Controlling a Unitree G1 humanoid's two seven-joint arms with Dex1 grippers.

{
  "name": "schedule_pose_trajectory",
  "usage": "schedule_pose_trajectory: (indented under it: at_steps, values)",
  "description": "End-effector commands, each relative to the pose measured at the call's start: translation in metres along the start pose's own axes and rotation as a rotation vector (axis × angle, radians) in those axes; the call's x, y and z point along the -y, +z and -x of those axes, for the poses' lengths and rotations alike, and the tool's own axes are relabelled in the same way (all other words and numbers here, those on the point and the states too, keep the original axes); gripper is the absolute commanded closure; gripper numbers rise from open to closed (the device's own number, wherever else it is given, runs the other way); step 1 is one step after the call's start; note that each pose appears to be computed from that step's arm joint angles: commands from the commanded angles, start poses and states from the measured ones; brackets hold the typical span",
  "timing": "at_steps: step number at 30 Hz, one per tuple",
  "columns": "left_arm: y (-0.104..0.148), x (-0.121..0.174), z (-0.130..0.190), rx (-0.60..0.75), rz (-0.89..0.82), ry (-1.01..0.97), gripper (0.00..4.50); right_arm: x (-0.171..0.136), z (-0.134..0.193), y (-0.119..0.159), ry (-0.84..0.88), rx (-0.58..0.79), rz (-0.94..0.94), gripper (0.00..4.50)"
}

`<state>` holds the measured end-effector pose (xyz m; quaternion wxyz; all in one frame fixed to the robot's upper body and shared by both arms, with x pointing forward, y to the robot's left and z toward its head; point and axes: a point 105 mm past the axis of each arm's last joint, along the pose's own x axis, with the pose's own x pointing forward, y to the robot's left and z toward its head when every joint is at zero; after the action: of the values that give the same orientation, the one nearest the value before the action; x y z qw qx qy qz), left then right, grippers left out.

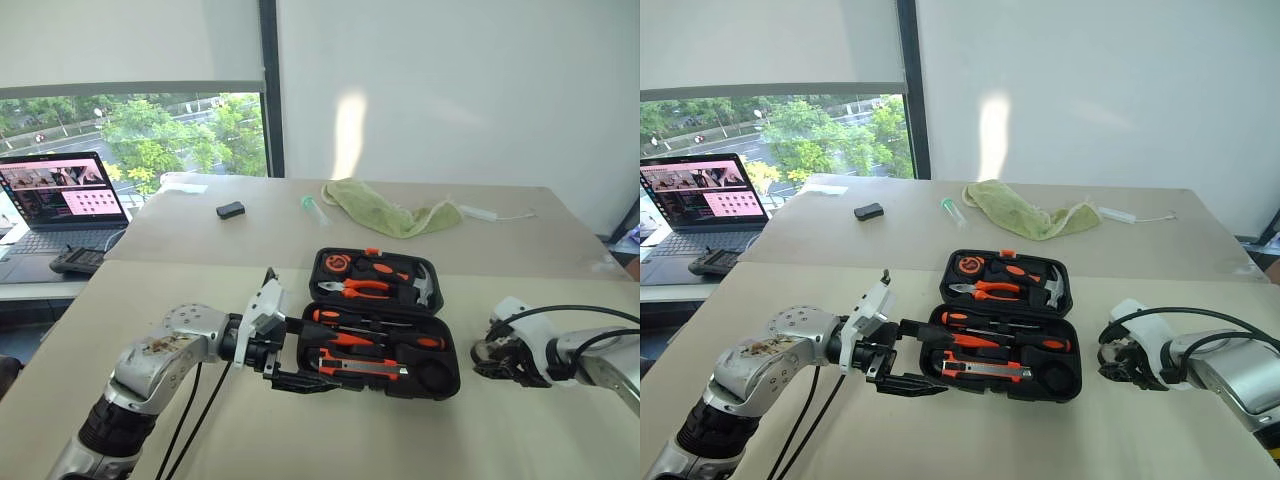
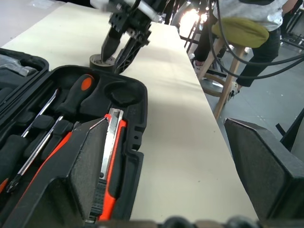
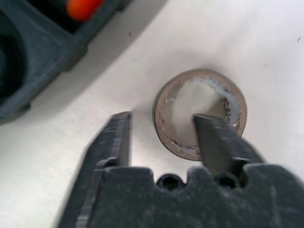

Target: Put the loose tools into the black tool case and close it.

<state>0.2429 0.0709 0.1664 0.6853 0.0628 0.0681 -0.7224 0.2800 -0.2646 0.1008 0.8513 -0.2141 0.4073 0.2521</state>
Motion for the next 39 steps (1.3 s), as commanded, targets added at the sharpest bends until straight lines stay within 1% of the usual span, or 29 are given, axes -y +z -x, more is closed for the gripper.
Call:
schedule_pose_trajectory:
  at_steps: [1, 2, 3, 5, 6, 8, 10, 12, 14, 21, 24, 28, 30, 33, 34, 36, 37, 38, 39]
  values:
    - [0.008, 0.003, 0.002, 0.019, -0.046, 0.004, 0.33, 0.003, 0.008, 0.012, -0.019, 0.043, 0.053, 3.86]
    - [0.008, 0.003, 0.001, 0.019, -0.046, 0.006, 0.33, 0.002, 0.009, 0.013, -0.017, 0.052, 0.060, 4.32]
    - [0.008, 0.003, 0.001, 0.019, -0.047, 0.007, 0.33, 0.001, 0.012, 0.015, -0.017, 0.067, 0.066, 4.46]
    - [0.009, 0.002, 0.002, 0.022, -0.048, 0.012, 0.33, -0.007, 0.026, 0.031, 0.014, 0.131, 0.080, 4.46]
    - [0.010, 0.002, 0.003, 0.023, -0.048, 0.014, 0.33, -0.017, 0.035, 0.042, 0.049, 0.168, 0.087, 4.46]
    - [0.010, 0.002, 0.005, 0.020, -0.053, 0.016, 0.33, -0.044, 0.051, 0.062, 0.155, 0.238, 0.117, 4.46]
    - [0.010, 0.002, 0.007, 0.020, -0.062, 0.010, 0.33, -0.067, 0.054, 0.067, 0.233, 0.246, 0.153, 4.46]
    - [0.013, 0.003, 0.007, 0.033, -0.071, 0.000, 0.33, -0.082, 0.048, 0.064, 0.261, 0.214, 0.184, 4.46]
    - [0.016, 0.005, 0.008, 0.041, -0.087, -0.015, 0.33, -0.089, 0.040, 0.061, 0.267, 0.191, 0.181, 4.46]
    - [0.030, 0.022, 0.013, 0.088, -0.128, -0.014, 0.33, -0.094, 0.015, 0.041, 0.254, 0.084, 0.159, 4.46]
    - [0.032, 0.029, 0.012, 0.101, -0.129, 0.010, 0.33, -0.087, 0.007, 0.029, 0.218, 0.031, 0.161, 4.46]
    - [0.037, 0.037, 0.008, 0.120, -0.113, 0.047, 0.33, -0.092, 0.006, 0.025, 0.268, 0.014, 0.201, 4.46]
    - [0.037, 0.038, 0.007, 0.119, -0.104, 0.061, 0.33, -0.094, 0.006, 0.026, 0.287, 0.026, 0.211, 3.73]
    - [0.039, 0.025, 0.006, 0.132, -0.073, 0.131, 0.33, -0.090, 0.011, 0.039, 0.261, 0.095, 0.199, 2.88]
    - [0.039, 0.016, 0.005, 0.132, -0.059, 0.168, 0.33, -0.090, 0.017, 0.046, 0.275, 0.137, 0.187, 2.49]
    - [0.042, -0.009, 0.005, 0.161, -0.009, 0.273, 0.33, -0.088, 0.035, 0.068, 0.301, 0.272, 0.143, 2.49]
    - [0.042, -0.027, 0.005, 0.170, 0.032, 0.358, 0.33, -0.082, 0.044, 0.080, 0.296, 0.347, 0.117, 2.49]
    - [0.040, -0.046, 0.006, 0.168, 0.072, 0.464, 0.33, -0.070, 0.047, 0.091, 0.247, 0.412, 0.082, 2.49]
    - [0.040, -0.060, 0.007, 0.173, 0.101, 0.544, 0.33, -0.057, 0.047, 0.098, 0.189, 0.449, 0.041, 2.49]
